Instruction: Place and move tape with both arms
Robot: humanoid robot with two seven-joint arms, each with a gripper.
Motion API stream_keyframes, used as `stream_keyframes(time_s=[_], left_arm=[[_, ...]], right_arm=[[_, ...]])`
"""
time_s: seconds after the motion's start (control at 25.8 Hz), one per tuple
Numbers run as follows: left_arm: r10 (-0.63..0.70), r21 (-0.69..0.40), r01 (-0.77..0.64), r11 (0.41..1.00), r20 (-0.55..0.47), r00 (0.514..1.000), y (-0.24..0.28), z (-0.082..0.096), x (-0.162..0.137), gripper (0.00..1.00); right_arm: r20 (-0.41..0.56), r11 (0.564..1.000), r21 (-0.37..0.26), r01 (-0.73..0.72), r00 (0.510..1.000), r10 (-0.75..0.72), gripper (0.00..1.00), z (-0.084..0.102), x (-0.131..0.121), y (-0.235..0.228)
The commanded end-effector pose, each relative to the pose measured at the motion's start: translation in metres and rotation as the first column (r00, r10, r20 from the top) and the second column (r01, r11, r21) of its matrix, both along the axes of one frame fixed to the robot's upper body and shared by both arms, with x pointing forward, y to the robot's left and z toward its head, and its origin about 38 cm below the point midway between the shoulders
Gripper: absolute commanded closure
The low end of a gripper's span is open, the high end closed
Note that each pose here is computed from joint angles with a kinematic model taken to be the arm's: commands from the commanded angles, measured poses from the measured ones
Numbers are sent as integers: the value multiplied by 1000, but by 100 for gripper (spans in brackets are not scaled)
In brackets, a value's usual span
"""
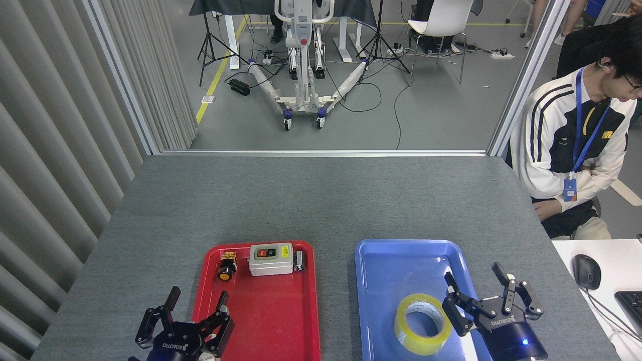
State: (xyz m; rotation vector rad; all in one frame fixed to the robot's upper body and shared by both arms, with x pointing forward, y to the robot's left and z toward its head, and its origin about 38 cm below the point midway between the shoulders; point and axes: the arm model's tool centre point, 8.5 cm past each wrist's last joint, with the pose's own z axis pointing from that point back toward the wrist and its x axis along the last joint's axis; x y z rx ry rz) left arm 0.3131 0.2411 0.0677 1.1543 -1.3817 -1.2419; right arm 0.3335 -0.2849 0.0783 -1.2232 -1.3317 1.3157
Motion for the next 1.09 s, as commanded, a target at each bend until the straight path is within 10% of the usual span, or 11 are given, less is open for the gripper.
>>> stream_keyframes(time_s=[0.0,1.05], left_arm=[[6,14,-5,1000,-32,999,4,0,3,1],[77,-81,-83,993,-78,994,9,-9,7,1]], right_arm=[[83,989,27,145,986,-147,0,-2,-5,5],[-6,974,85,211,977,-211,0,-29,-18,29]])
